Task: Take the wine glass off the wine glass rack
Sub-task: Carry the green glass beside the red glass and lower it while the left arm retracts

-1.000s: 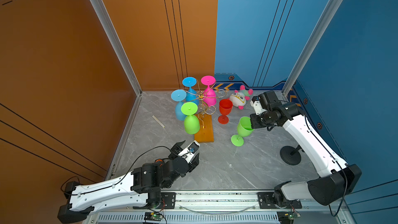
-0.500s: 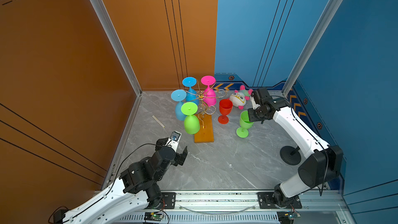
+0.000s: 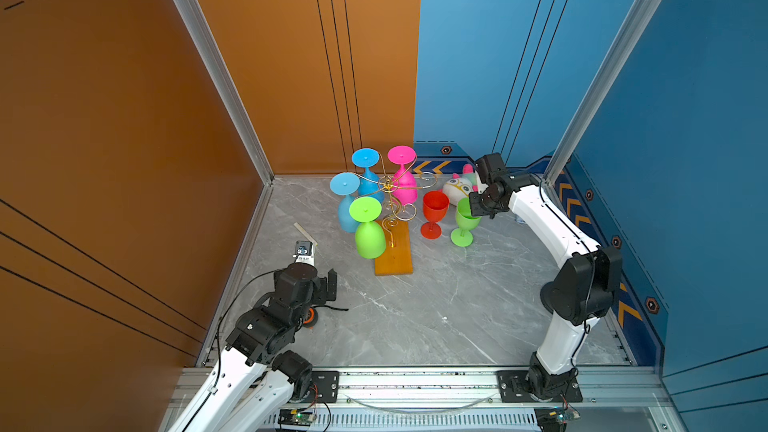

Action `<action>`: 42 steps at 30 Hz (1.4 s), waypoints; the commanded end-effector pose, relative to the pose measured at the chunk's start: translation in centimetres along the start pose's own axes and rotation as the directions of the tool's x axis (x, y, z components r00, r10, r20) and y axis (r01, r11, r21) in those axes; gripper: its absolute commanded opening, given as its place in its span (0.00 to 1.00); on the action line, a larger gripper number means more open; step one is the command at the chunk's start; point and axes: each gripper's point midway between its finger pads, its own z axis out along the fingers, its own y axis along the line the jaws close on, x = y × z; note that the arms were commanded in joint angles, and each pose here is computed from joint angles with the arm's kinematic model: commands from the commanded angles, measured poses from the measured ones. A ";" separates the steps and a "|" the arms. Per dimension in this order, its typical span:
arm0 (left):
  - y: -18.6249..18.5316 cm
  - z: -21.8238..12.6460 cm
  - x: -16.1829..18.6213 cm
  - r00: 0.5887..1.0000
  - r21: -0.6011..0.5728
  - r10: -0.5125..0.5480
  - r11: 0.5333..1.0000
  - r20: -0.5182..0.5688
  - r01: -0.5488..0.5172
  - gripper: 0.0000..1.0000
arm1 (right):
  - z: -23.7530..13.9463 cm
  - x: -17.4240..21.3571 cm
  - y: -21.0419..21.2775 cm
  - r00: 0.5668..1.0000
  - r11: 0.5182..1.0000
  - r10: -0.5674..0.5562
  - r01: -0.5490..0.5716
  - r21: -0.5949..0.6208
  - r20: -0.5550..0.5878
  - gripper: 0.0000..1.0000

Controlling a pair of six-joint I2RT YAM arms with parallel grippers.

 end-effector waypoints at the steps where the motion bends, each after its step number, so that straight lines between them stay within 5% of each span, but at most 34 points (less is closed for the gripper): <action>1: -0.4 -0.1 -0.4 0.999 0.041 -0.043 0.998 -0.014 0.043 1.00 | -0.2 -2.0 -0.7 0.999 0.999 0.034 -0.035 0.004 0.040 0.00; 33: 0.5 1.1 -0.2 0.994 0.030 -0.099 0.994 -0.051 0.100 1.00 | 4.8 -3.1 0.3 0.997 0.995 0.081 -0.082 -0.064 -0.018 0.00; 42: 0.4 1.1 -0.2 0.994 0.037 -0.099 0.994 -0.050 0.101 1.00 | 4.5 -3.0 0.8 0.998 0.996 0.062 -0.063 -0.060 -0.016 0.18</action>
